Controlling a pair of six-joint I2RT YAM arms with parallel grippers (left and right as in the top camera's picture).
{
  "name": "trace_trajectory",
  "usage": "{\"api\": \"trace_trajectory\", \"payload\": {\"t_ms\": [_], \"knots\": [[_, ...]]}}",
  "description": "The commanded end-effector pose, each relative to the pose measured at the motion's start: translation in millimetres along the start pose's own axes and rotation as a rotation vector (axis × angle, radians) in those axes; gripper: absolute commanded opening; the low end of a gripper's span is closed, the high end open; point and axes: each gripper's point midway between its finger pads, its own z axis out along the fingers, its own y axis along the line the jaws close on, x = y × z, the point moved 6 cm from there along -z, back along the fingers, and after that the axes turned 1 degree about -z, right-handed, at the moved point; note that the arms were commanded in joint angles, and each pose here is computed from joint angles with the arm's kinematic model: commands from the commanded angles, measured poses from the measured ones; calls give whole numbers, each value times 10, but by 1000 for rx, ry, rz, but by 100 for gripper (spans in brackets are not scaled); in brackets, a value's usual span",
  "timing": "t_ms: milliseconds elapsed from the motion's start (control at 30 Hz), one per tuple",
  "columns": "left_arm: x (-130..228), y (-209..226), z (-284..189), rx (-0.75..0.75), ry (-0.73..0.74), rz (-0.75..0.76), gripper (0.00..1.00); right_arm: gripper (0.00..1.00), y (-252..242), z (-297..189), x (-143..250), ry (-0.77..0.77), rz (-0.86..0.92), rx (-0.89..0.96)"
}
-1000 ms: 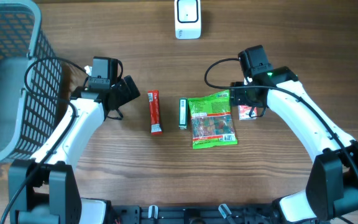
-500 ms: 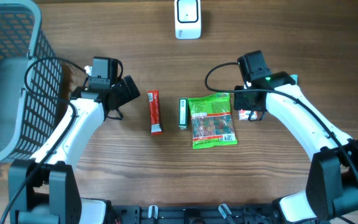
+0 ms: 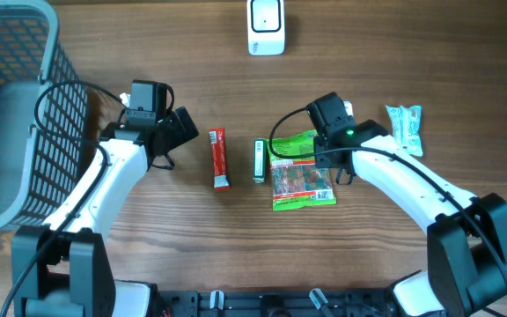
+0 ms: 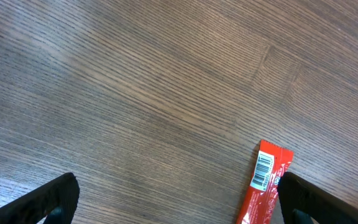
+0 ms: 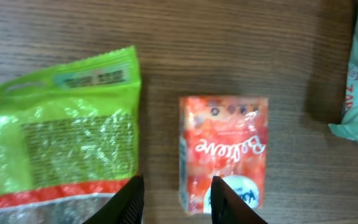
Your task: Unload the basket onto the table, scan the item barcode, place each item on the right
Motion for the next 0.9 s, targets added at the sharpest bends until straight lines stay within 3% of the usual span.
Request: {"api": "trace_trajectory", "payload": {"t_ms": [0,867], "knots": [[-21,-11,-29,14,-7,-17,100,36,-41,43,23,-38,9,34],[-21,-11,-29,14,-7,-17,100,31,-96,176,101,-79,-34,88]]}}
